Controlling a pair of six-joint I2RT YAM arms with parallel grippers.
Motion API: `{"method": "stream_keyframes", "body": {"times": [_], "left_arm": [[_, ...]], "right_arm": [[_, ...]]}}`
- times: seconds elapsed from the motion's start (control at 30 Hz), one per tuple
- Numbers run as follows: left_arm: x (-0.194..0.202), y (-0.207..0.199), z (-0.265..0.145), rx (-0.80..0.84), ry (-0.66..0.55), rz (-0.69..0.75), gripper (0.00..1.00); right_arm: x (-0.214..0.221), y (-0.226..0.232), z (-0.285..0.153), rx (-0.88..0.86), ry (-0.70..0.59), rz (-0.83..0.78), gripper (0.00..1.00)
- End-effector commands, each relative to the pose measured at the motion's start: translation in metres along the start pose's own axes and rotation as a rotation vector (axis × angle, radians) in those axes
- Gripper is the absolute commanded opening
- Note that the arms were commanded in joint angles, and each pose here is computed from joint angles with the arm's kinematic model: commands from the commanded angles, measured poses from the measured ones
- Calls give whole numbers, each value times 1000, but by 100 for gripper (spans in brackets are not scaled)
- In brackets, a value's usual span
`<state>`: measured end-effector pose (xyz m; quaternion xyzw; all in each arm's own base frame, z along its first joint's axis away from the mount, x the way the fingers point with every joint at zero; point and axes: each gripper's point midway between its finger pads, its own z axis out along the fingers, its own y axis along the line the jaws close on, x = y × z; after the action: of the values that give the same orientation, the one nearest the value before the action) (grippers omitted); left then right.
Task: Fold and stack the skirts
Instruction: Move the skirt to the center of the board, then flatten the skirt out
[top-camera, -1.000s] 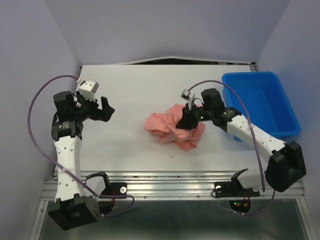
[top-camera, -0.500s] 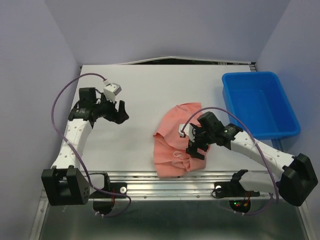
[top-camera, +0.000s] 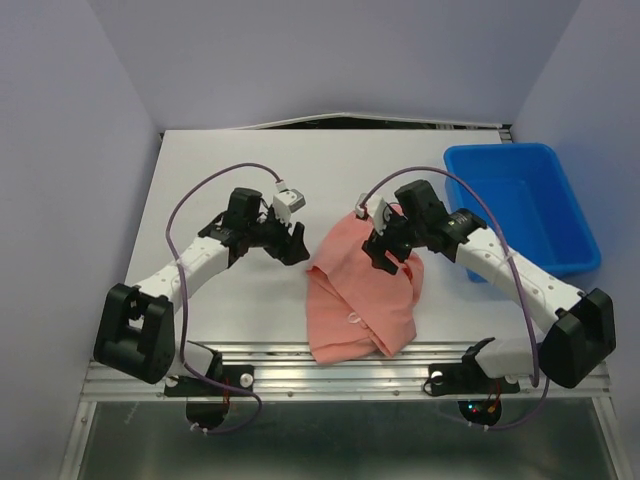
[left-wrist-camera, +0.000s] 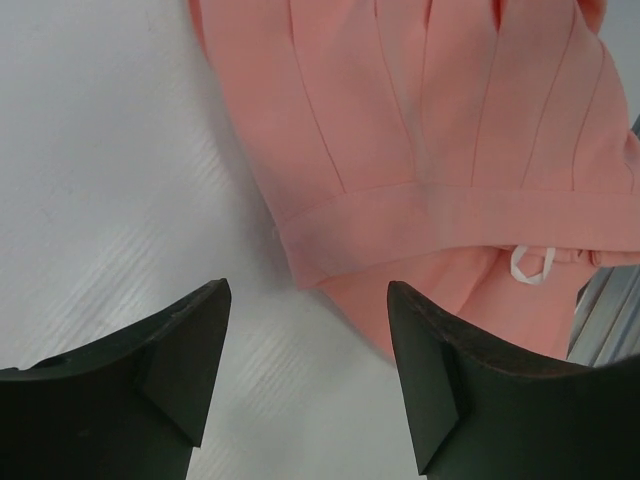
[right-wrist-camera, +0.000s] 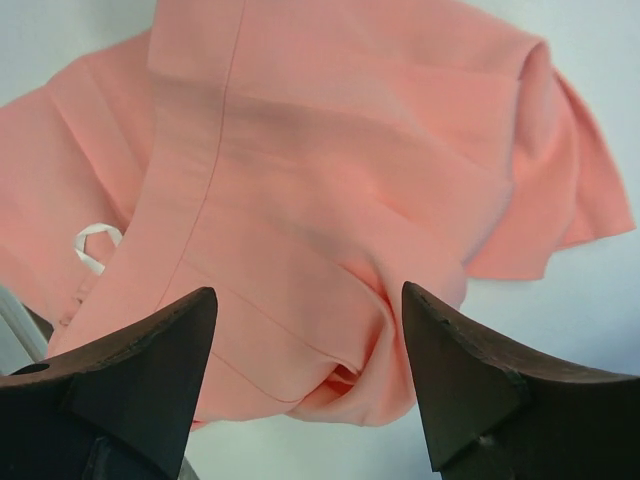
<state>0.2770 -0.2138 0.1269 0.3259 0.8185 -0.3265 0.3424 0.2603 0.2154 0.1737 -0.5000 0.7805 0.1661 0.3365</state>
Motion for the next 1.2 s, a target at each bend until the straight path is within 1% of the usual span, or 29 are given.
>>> {"method": "stream_keyframes", "body": {"times": [0.0,0.03,0.07,0.13,0.17,0.23,0.27,0.3,0.33,0.37,0.4,0.47,0.57,0.73,0.83,0.9,1.03,1.07,1.13,1.17], "left_arm": [[-14,6,10,-37,-42,105,74],[-11,9,11,-57,-26,152,74],[-8,9,12,-61,-16,168,74],[-5,8,12,-54,1,172,75],[2,-1,10,-4,23,162,75],[5,-9,5,59,19,146,75],[3,-14,3,93,1,153,74],[-4,-17,-2,96,-29,127,74],[-7,-12,-8,97,-45,102,75],[-9,-17,-11,138,-55,77,76],[-13,-13,-14,142,-60,53,76],[-14,-2,-23,150,-73,-16,77],[-18,17,-33,124,-96,-68,78],[-20,33,-43,76,-115,-74,79],[-21,38,-47,61,-126,-72,79],[-20,39,-49,61,-134,-73,79],[-17,43,-52,57,-144,-79,79],[-16,45,-52,60,-147,-83,79],[-14,48,-53,60,-154,-89,79],[-15,50,-56,59,-162,-92,79]], "right_arm": [[18,20,1,-73,36,-3,79],[18,21,0,-70,24,-8,79],[20,25,1,-77,23,-18,79],[11,24,2,-62,-15,-44,79],[9,19,3,-43,-22,-61,79],[-7,11,6,-14,-71,-155,79],[-14,10,9,-13,-91,-236,79],[-20,11,11,-17,-112,-286,80],[-30,8,14,-10,-150,-329,81],[-36,14,18,-19,-167,-384,84],[-38,13,26,-23,-165,-460,87],[-46,18,36,-30,-182,-545,93],[-41,20,57,-68,-162,-715,97],[-31,47,87,-182,-142,-850,99],[-34,52,98,-193,-152,-919,99],[-36,50,108,-196,-147,-935,99],[-34,57,124,-232,-131,-973,94],[-32,56,129,-237,-125,-994,88],[-33,55,133,-229,-136,-1007,78],[-32,56,136,-232,-137,-1008,67]]}}
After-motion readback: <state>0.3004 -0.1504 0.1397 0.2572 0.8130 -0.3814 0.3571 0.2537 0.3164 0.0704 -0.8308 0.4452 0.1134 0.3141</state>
